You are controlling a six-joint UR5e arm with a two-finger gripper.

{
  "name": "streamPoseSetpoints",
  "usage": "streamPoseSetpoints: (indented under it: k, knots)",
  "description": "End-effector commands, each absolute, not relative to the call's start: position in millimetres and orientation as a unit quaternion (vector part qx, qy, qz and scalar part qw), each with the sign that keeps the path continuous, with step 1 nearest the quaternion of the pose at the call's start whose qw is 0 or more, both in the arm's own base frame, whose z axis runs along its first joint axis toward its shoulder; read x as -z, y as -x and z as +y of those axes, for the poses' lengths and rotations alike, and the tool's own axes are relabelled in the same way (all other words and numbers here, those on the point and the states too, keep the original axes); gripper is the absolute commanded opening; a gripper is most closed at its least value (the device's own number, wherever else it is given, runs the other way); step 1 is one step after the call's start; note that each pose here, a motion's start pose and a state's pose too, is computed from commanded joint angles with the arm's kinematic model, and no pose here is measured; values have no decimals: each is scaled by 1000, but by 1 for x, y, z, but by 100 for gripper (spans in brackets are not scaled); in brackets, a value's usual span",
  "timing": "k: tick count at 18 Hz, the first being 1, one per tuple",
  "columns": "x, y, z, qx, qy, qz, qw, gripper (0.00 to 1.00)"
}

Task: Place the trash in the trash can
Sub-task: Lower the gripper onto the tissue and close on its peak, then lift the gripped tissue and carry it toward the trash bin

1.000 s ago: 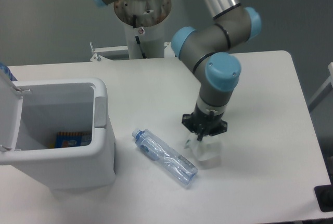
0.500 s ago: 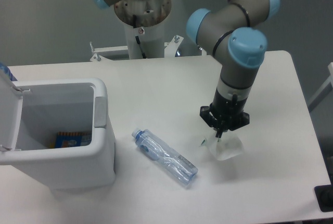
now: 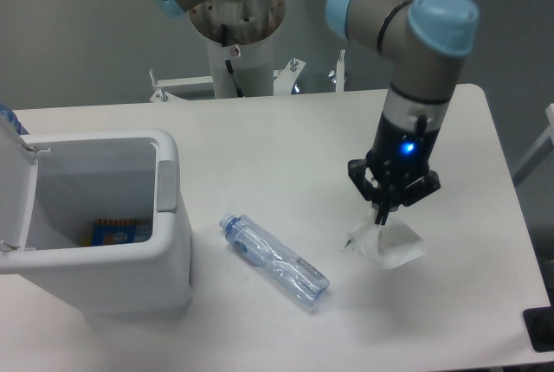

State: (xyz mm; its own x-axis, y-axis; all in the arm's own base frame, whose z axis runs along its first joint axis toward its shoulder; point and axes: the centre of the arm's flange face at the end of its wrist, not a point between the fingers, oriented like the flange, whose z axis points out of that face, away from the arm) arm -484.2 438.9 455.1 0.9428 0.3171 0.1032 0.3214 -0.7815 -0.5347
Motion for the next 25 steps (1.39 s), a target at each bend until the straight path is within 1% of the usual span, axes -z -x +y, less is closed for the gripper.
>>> streamPoseSetpoints:
  k: [3,6,11,14,19,25]
  knots:
    - [-468,485,441,4,938,-184,295,2]
    - [-489,478,441,13,927,-195,320,2]
    - [-505,464,450,33,913,-229,337,2]
    - [-518,443,470,43,910,-232,342,2]
    - [-534,411,488,56,904,-240,348,2]
    - [-553,385,495,63,900,-242,358,2]
